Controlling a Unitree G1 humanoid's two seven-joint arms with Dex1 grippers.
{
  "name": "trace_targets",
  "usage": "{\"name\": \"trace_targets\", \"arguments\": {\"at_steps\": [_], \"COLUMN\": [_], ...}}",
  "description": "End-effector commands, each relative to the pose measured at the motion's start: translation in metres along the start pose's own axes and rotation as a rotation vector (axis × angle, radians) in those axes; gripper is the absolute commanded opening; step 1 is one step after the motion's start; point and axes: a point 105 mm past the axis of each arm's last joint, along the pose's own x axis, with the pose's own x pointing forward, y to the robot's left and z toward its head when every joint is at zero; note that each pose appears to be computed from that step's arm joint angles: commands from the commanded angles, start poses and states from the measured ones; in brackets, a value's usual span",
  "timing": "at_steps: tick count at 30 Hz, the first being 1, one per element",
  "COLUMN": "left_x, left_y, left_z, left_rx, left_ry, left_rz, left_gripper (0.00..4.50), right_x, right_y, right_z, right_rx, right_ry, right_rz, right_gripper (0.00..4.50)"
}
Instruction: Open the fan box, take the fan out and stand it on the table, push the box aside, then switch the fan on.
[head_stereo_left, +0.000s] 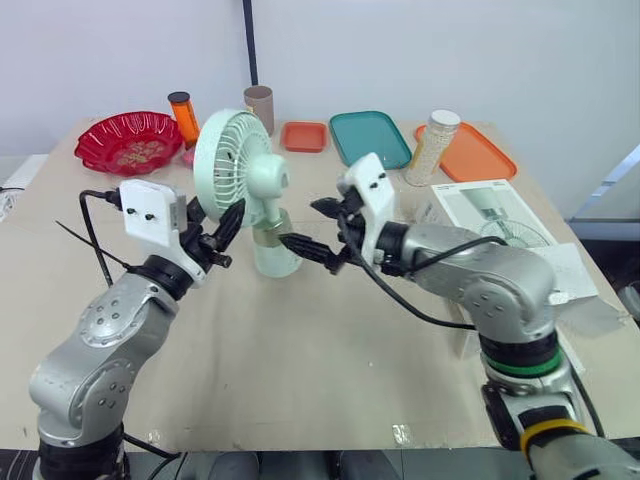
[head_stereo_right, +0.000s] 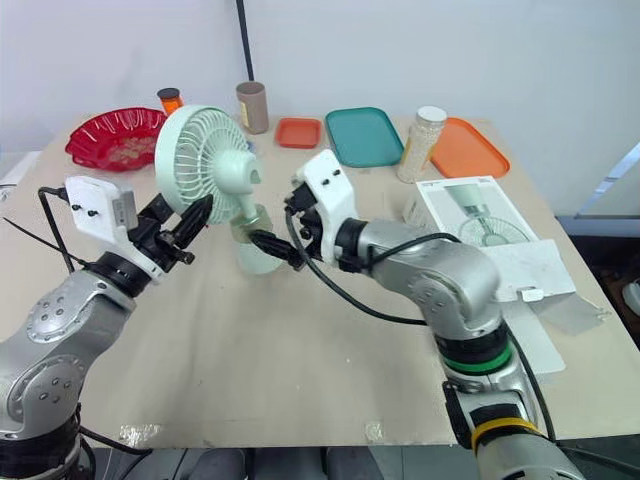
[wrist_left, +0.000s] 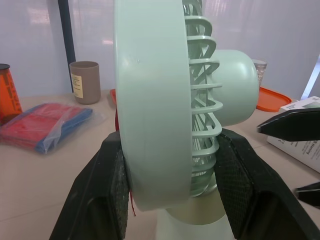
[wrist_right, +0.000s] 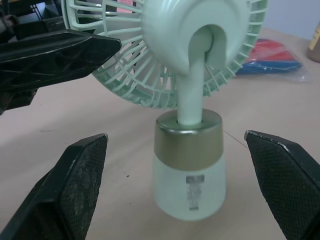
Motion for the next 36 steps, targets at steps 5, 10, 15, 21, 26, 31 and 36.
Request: {"name": "trace_targets", "arguments": {"at_steps": [5,10,15,21,26,31,36], "left_x": [-0.006,-0.006,-0.005,-0.005,-0.006,-0.006,-0.005], "left_y": [-0.003,-0.003,-0.004,-0.004,-0.003,-0.003,-0.004], "left_z": [0.023,0.022,0.023,0.023,0.022,0.023,0.023], "left_rx": [0.038,0.043,0.038,0.039,0.041,0.042,0.042], "left_ry": [-0.109,-0.109,-0.115,-0.117,-0.115,-0.116,-0.116], "left_rz": [-0.002,-0.012,-0.018,-0.020,-0.021,-0.016,-0.014], "left_gripper": [1.89,1.89,1.89,1.89,1.89,1.89,1.89], "right_x": [0.010,0.017,0.022,0.024,0.028,0.032,0.033], "right_y": [-0.009,-0.005,-0.001,0.000,0.000,-0.003,-0.005], "right_z": [0.021,0.019,0.015,0.013,0.009,0.005,0.004], "right_rx": [-0.049,-0.042,-0.020,-0.015,0.008,0.024,0.024], "right_ry": [-0.067,-0.067,-0.064,-0.059,-0.051,-0.044,-0.044], "right_rz": [-0.023,-0.017,-0.010,-0.007,-0.012,-0.021,-0.030], "right_gripper": [4.50,4.50,4.50,4.50,4.50,4.50,4.50]}}
